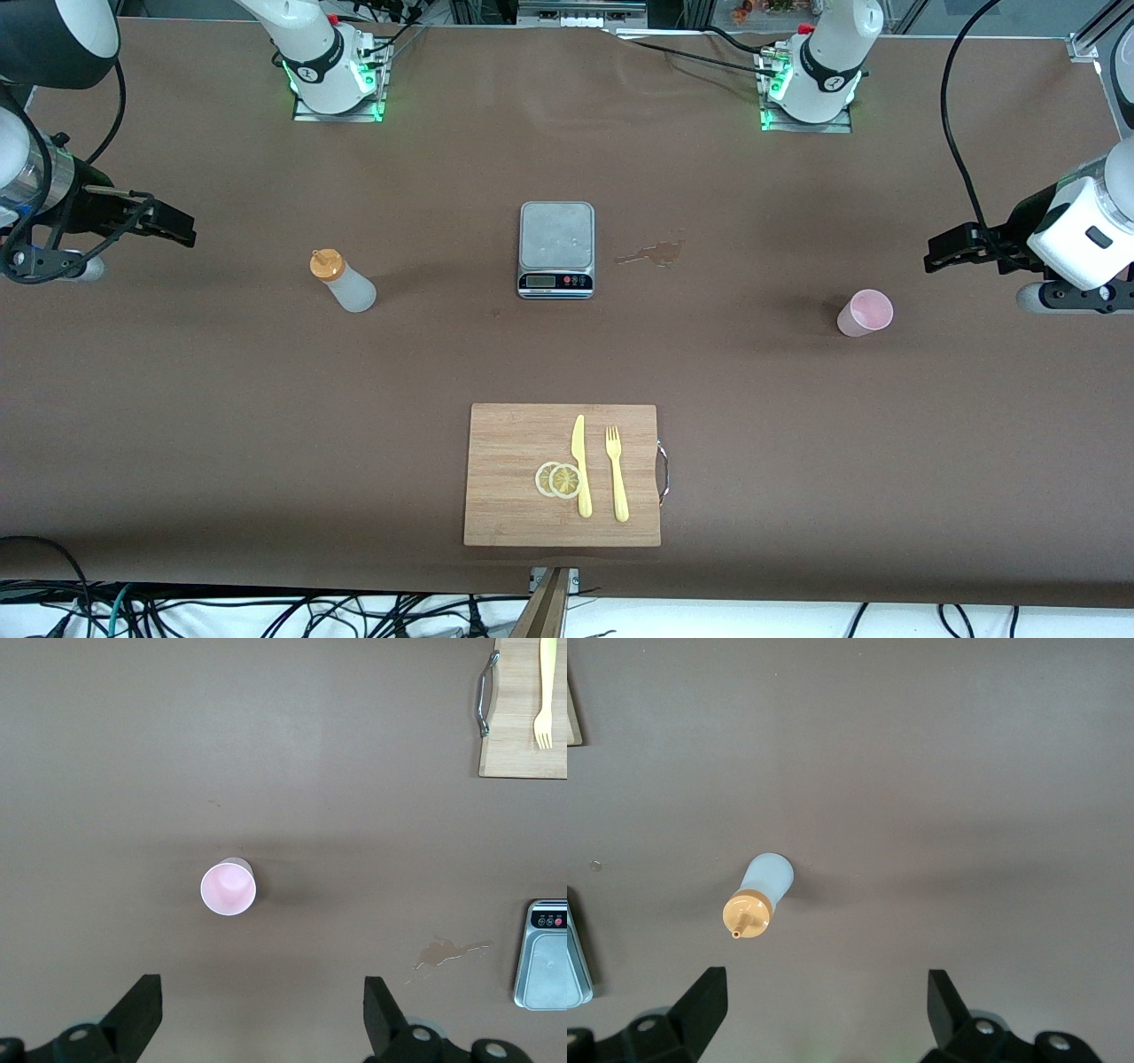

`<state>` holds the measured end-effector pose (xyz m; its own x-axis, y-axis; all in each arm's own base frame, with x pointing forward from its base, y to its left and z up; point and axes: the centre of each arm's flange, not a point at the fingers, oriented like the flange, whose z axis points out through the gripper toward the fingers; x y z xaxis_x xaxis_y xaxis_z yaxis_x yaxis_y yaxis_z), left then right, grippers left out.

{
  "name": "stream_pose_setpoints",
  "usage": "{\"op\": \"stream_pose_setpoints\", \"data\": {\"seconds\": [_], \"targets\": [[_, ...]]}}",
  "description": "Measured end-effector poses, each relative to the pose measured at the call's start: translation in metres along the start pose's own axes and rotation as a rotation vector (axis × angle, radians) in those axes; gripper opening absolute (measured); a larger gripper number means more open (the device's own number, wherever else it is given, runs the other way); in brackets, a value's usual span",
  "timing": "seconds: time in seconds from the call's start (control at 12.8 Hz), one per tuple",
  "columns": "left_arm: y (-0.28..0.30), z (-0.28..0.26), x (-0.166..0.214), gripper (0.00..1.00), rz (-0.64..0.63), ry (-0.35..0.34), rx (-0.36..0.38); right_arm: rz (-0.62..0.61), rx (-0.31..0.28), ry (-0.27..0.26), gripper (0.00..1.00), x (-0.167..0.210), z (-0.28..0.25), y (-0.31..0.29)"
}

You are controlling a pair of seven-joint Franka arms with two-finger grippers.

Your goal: Add sauce to pink cup with both arms

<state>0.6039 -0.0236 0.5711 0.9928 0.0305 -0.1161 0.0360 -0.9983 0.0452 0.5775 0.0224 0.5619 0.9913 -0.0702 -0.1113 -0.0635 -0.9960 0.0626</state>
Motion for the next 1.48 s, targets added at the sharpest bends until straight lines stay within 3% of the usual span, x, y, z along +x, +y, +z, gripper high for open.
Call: {"op": "stream_pose_setpoints", "data": {"seconds": [1.48], "targets": [[-0.0049,0.0017,0.0014,1.00,-0.009,-0.003,0.000,0.000,0.000,0.000,1.00,0.0000,0.0000,0.0000]]}}
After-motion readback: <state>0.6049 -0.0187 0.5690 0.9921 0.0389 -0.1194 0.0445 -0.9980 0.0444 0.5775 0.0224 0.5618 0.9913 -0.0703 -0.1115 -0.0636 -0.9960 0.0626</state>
